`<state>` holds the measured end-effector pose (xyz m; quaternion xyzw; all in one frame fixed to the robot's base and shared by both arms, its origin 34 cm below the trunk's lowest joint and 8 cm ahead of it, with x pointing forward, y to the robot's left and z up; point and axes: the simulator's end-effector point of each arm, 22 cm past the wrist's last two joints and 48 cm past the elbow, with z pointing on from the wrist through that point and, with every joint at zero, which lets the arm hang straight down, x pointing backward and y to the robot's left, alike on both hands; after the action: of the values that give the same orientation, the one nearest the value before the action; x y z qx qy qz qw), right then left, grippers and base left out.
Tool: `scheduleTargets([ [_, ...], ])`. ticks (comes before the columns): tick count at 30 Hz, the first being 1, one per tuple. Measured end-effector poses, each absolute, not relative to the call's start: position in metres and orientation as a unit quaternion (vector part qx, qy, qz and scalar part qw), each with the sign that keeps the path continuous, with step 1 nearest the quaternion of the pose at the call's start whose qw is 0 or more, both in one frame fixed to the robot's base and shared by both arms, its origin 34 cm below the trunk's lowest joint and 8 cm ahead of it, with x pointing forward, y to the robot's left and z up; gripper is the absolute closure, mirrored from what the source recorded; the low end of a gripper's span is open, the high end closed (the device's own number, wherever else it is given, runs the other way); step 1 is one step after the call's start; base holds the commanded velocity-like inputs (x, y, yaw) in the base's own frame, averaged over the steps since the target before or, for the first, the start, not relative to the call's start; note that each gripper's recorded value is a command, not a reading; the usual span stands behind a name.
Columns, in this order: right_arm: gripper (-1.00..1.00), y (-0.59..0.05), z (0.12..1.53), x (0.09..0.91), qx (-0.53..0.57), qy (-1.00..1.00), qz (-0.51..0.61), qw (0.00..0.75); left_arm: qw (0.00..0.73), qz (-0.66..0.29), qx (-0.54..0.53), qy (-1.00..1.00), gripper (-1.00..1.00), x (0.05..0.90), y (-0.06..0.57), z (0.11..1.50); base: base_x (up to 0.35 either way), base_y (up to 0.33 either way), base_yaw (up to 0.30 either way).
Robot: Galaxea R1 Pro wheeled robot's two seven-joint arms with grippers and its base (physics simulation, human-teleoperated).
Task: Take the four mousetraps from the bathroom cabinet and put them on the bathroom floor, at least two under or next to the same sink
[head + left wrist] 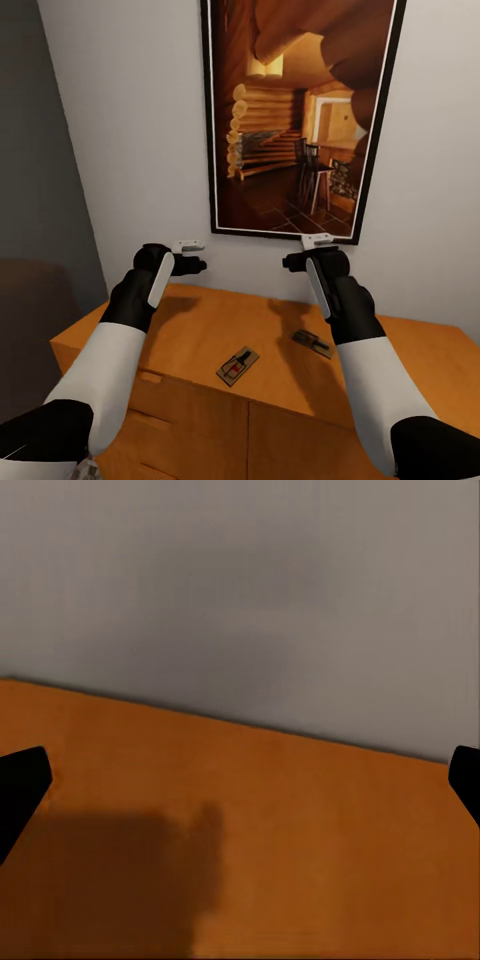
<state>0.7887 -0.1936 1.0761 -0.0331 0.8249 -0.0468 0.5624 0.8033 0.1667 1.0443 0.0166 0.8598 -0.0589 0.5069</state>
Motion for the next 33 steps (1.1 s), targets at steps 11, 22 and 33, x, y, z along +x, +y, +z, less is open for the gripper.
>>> scheduleTargets([
  [11, -1.0, -0.195, 1.074, 0.789, -0.033, 0.826, -0.045, 0.561, 0.504, -0.059, 0.017, 0.862, -1.0, 0.803, 0.166, 1.041, 0.0, 0.0, 0.186],
  [22, -1.0, -0.197, 1.072, 0.79, -0.032, 0.828, -0.046, 0.559, 0.495, -0.057, 0.018, 0.867, -1.0, 0.804, 0.165, 1.032, -0.105, 0.0, 0.024],
  [33, -1.0, -0.199, 1.07, 0.79, -0.03, 0.829, -0.046, 0.557, 0.493, -0.057, 0.018, 0.868, -1.0, 0.804, 0.165, 1.031, -0.122, 0.0, 0.003],
])
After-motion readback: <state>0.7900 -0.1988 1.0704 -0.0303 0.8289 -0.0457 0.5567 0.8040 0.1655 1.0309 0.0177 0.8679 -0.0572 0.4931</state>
